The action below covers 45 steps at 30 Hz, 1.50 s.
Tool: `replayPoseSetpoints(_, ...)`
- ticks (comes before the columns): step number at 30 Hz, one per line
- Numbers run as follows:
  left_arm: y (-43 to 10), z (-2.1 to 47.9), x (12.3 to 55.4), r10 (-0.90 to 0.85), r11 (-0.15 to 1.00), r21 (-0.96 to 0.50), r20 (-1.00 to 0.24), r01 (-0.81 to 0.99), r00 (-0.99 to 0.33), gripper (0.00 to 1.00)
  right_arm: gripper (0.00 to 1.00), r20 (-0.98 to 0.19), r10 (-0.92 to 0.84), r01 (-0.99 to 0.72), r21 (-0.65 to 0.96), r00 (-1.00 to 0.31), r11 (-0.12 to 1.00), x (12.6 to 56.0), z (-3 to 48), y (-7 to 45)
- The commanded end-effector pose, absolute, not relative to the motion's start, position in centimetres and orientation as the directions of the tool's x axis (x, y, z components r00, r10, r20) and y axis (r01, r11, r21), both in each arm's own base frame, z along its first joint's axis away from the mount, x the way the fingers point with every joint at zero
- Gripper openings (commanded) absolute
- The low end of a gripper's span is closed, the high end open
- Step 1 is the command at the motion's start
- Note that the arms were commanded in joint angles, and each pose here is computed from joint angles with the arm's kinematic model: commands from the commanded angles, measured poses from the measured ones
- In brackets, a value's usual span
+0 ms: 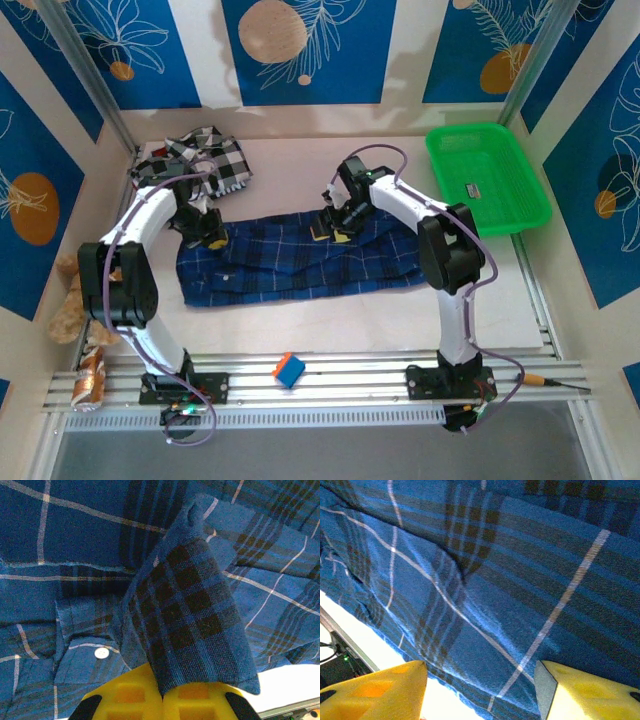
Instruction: Fold and stack the long sleeve shirts
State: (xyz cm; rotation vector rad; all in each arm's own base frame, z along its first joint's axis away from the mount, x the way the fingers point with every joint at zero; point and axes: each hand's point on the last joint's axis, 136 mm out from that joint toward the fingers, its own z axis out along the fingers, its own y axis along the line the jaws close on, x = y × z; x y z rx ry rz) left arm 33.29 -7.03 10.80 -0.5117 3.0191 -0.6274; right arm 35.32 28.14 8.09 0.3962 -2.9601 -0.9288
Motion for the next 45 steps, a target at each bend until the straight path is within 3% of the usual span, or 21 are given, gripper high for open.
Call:
replayPoseSetpoints(1, -5.3, 8.7, 31.9, -0.312, 0.892, -0.307, 0.116, -0.333, -0.943, 0.06, 0.60, -0.028, -0.232, -0.210, 0.542, -0.972, 0.814, 35.4, 7.7, 28.0)
replayPoseSetpoints(2, -4.7, 8.3, 32.0, -0.317, 0.899, -0.279, 0.117, -0.337, -0.941, 0.10, 0.60, -0.022, -0.228, -0.204, 0.539, -0.973, 0.817, 35.5, 7.5, 28.0)
replayPoseSetpoints(3, -3.8, 8.0, 31.9, -0.322, 0.911, -0.231, 0.116, -0.341, -0.940, 0.21, 0.60, -0.018, -0.224, -0.198, 0.536, -0.975, 0.821, 35.6, 7.3, 27.9)
replayPoseSetpoints(6, -0.3, 7.7, 32.0, -0.353, 0.932, -0.046, 0.090, -0.358, -0.931, 0.59, 0.60, -0.011, -0.217, -0.189, 0.534, -0.976, 0.824, 35.9, 7.1, 27.9)
replayPoseSetpoints(8, 1.2, 8.8, 32.8, -0.371, 0.929, 0.026, 0.040, -0.370, -0.928, 0.70, 0.60, -0.015, -0.217, -0.191, 0.534, -0.976, 0.823, 36.0, 7.2, 27.9)
replayPoseSetpoints(11, 1.7, 10.9, 34.4, -0.388, 0.921, 0.021, -0.044, -0.389, -0.920, 0.80, 0.60, -0.017, -0.215, -0.191, 0.529, -0.977, 0.827, 36.1, 7.3, 27.8)
replayPoseSetpoints(16, -0.8, 13.9, 35.7, -0.413, 0.908, -0.139, -0.126, -0.396, -0.902, 0.79, 0.59, -0.056, -0.202, -0.202, 0.508, -0.978, 0.837, 36.6, 8.4, 27.1)
replayPoseSetpoints(20, -5.1, 14.9, 35.9, -0.361, 0.910, -0.273, -0.151, -0.313, -0.920, 0.74, 0.59, -0.095, -0.172, -0.196, 0.489, -0.981, 0.850, 37.1, 10.2, 26.0)
replayPoseSetpoints(26, -7.4, 11.3, 35.1, -0.312, 0.931, -0.234, -0.109, -0.281, -0.944, 0.46, 0.60, -0.068, -0.040, -0.061, 0.348, -0.997, 0.936, 36.7, 11.1, 21.4)
replayPoseSetpoints(34, -9.8, 5.2, 36.1, -0.315, 0.933, -0.197, -0.050, -0.300, -0.948, 0.37, 0.57, 0.015, 0.135, 0.133, 0.298, -0.991, 0.945, 35.2, 8.4, 17.9)
replayPoseSetpoints(45, -9.6, 0.4, 32.3, -0.335, 0.924, -0.170, 0.066, -0.341, -0.940, 0.37, 0.53, 0.037, 0.289, 0.290, 0.215, -0.957, 0.933, 39.3, 3.5, 15.6)
